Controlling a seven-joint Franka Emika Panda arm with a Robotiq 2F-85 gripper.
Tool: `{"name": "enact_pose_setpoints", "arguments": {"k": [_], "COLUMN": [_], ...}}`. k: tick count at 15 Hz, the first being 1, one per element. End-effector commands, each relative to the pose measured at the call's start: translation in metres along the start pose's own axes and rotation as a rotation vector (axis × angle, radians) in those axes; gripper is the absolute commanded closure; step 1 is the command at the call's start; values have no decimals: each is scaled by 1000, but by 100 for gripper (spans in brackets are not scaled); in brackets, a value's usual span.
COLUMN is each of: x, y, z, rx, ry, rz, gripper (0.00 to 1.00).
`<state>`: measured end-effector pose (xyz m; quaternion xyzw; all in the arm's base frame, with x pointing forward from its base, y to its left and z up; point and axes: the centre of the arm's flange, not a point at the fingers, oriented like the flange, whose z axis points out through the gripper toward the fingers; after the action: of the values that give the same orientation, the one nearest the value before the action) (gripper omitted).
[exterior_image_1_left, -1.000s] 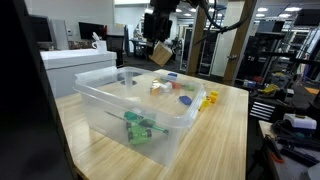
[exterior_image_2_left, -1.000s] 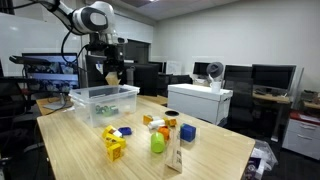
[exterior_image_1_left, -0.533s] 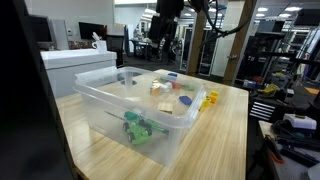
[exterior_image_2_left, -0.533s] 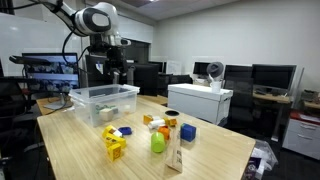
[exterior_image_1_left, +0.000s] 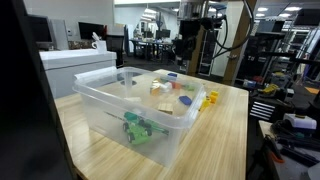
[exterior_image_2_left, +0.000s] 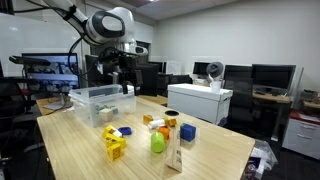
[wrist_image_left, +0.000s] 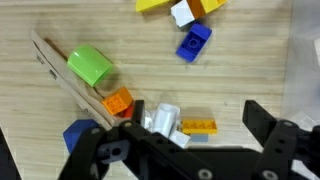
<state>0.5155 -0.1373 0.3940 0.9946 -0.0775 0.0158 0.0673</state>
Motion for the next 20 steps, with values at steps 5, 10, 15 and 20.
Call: {"name": "enact_pose_setpoints", "arguments": {"k": [5, 10, 15, 20], "x": [-37, 20, 59, 23], "y": [-34, -32, -21, 3], "z": [-1, -38, -72, -55], "rx": [37, 143, 139, 112], "ry": [-70, 0, 109, 47], "rz": [-56, 53, 86, 98], "gripper": [0, 0, 0, 0]}}
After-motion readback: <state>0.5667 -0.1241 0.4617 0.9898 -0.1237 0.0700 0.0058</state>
